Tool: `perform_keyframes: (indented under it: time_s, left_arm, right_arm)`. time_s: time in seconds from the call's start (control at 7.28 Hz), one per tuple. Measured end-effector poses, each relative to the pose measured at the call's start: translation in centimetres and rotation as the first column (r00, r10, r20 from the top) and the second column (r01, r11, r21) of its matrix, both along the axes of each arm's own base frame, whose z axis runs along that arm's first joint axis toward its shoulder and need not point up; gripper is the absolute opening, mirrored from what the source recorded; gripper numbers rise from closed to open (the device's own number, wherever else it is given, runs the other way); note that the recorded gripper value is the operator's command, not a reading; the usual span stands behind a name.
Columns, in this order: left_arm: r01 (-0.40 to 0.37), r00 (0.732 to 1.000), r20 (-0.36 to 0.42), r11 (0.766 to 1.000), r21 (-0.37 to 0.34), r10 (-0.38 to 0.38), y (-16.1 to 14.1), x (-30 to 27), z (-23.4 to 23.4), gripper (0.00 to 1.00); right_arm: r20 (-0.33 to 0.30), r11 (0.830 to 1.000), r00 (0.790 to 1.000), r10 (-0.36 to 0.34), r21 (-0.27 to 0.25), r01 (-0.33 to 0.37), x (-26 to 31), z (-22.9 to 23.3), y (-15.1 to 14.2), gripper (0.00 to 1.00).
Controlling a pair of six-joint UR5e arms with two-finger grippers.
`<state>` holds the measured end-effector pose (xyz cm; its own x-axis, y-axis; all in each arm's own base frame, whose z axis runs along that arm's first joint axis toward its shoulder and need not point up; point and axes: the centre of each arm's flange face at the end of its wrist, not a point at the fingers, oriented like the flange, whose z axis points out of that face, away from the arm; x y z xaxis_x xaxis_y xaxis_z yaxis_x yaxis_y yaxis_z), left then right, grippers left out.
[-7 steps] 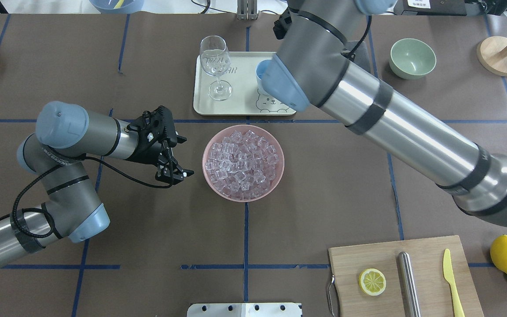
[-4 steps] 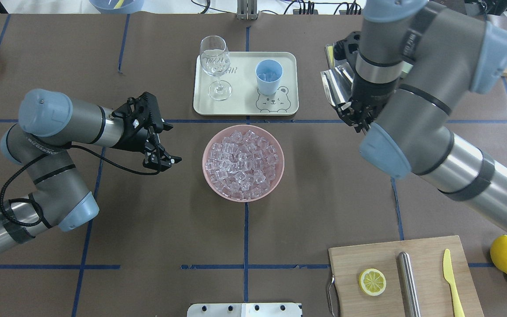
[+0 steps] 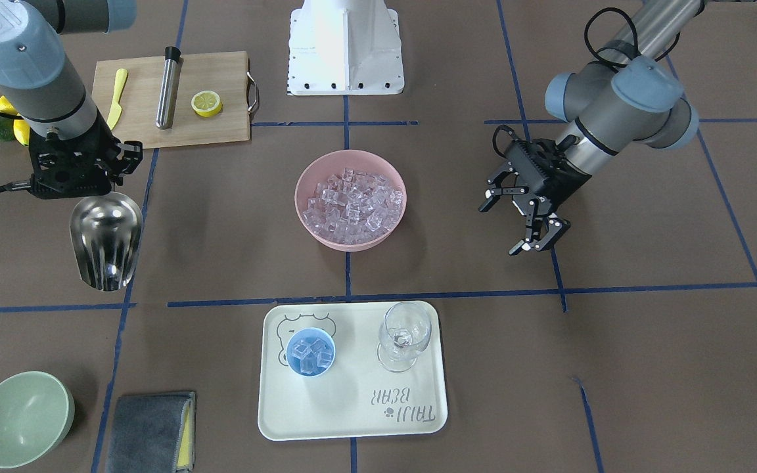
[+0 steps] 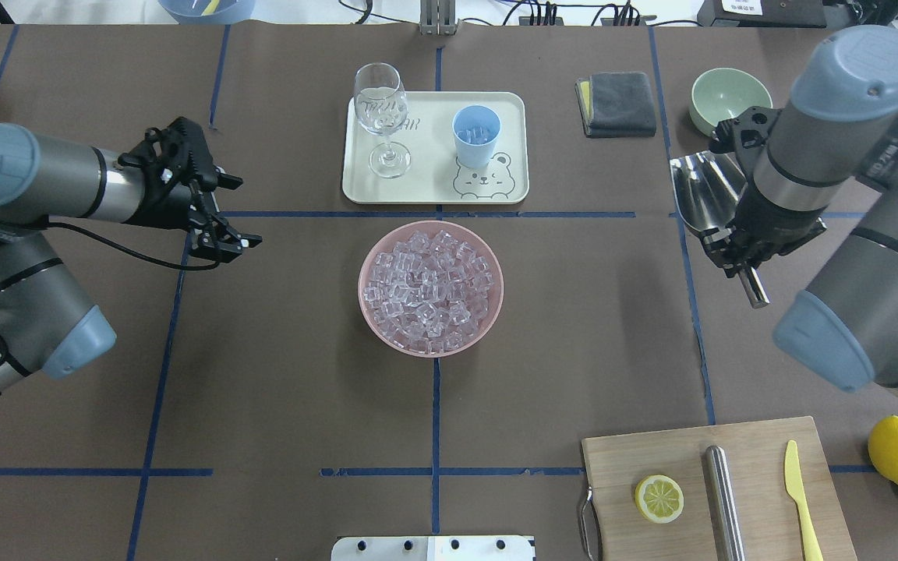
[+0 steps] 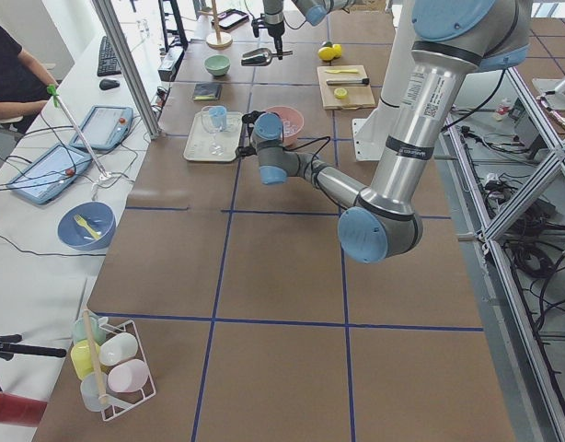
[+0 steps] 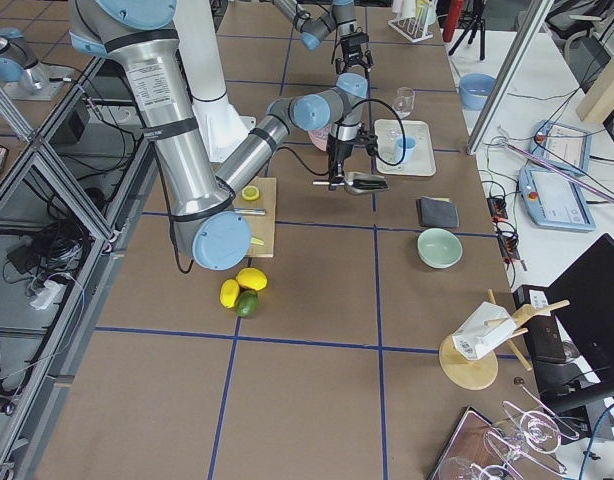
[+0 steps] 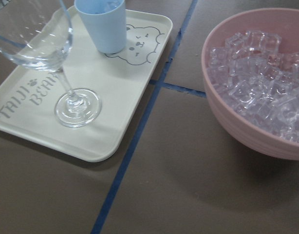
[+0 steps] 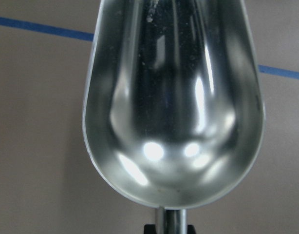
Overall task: Put ice in cup with scoop
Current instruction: 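Carry the empty scoop back toward its spot while the left arm withdraws, then lower the scoop onto the table and open the right gripper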
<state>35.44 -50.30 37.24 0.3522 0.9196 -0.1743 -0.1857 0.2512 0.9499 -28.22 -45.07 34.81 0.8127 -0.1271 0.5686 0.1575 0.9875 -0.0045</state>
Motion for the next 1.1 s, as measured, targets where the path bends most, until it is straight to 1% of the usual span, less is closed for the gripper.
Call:
perform_keyframes:
  time_s: [0.27,0.41,0.55,0.69,0.82,0.96,1.1]
  left_arm:
    - [-0.005,0.996,0.092,0.996,0.086,-0.003,0.0,-4.3,4.1,1.0]
    - [-0.024,0.992,0.123,0.995,0.092,0.012,0.4,-6.0,5.9,1.0]
    - [-0.024,0.989,0.145,0.997,0.073,0.013,0.6,-7.7,7.3,1.0]
    - [-0.003,0.985,0.175,0.999,0.035,-0.003,-0.1,-9.4,8.4,1.0]
    - [0.023,0.977,0.214,1.0,-0.02,-0.018,-0.9,-10.8,8.9,1.0]
    - [0.043,0.968,0.251,0.996,-0.073,-0.023,-1.5,-11.7,9.1,1.0]
    - [0.053,0.961,0.274,0.993,-0.107,-0.022,-1.8,-12.1,9.3,1.0]
  right_arm:
    - [0.018,1.0,1.0,0.025,0.005,-0.025,2.7,4.5,3.0,0.0]
    - [0.031,0.999,0.999,0.036,0.009,-0.036,3.7,7.0,4.2,0.0]
    - [0.05,0.999,0.998,0.049,0.017,-0.05,4.4,9.4,5.1,0.0]
    - [0.068,0.997,0.994,0.082,0.005,-0.083,4.2,11.3,5.5,0.0]
    - [0.087,0.993,0.989,0.121,-0.02,-0.119,3.1,12.5,5.9,0.0]
    - [0.108,0.99,0.984,0.14,-0.035,-0.136,1.7,13.5,6.3,0.0]
    - [0.12,0.99,0.983,0.137,-0.04,-0.133,0.6,14.2,6.7,0.0]
